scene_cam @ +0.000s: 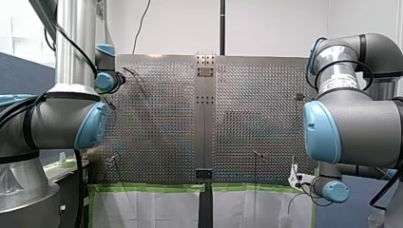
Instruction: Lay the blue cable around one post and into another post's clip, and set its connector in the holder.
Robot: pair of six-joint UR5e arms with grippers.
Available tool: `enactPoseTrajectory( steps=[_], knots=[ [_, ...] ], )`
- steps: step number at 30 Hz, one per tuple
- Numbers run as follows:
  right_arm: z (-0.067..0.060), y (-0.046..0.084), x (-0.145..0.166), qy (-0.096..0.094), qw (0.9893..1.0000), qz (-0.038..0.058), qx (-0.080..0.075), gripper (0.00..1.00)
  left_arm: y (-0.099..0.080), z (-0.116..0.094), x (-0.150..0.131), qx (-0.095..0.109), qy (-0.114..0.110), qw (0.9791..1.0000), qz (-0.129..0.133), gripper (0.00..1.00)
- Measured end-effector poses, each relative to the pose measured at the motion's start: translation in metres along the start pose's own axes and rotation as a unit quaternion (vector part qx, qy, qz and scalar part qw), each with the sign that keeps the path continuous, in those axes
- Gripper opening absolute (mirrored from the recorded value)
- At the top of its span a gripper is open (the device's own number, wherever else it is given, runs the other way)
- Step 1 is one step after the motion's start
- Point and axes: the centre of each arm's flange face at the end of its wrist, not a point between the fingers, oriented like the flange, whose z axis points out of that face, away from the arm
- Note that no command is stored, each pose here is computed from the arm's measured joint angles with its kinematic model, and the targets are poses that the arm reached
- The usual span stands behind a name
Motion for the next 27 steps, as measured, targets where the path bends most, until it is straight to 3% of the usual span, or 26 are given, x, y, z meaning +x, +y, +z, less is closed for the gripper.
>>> enactPoseTrajectory(
  steps=[11, 21, 27],
  knots=[
    [0.002, -0.007, 0.0, 0.0, 1.0, -0.0027, 0.006, 0.0, -0.005, -0.003, 0.006, -0.004, 0.009, 0.9989, -0.047, 1.0],
    [0.003, -0.01, -0.001, 0.0, 1.0, -0.0037, 0.005, 0.0, -0.006, -0.015, 0.007, -0.034, 0.023, 0.9949, -0.092, 1.0],
    [0.003, -0.01, -0.001, 0.001, 1.0, -0.004, 0.004, 0.0, -0.012, -0.022, 0.004, -0.034, 0.024, 0.9929, -0.111, 1.0]
  ],
)
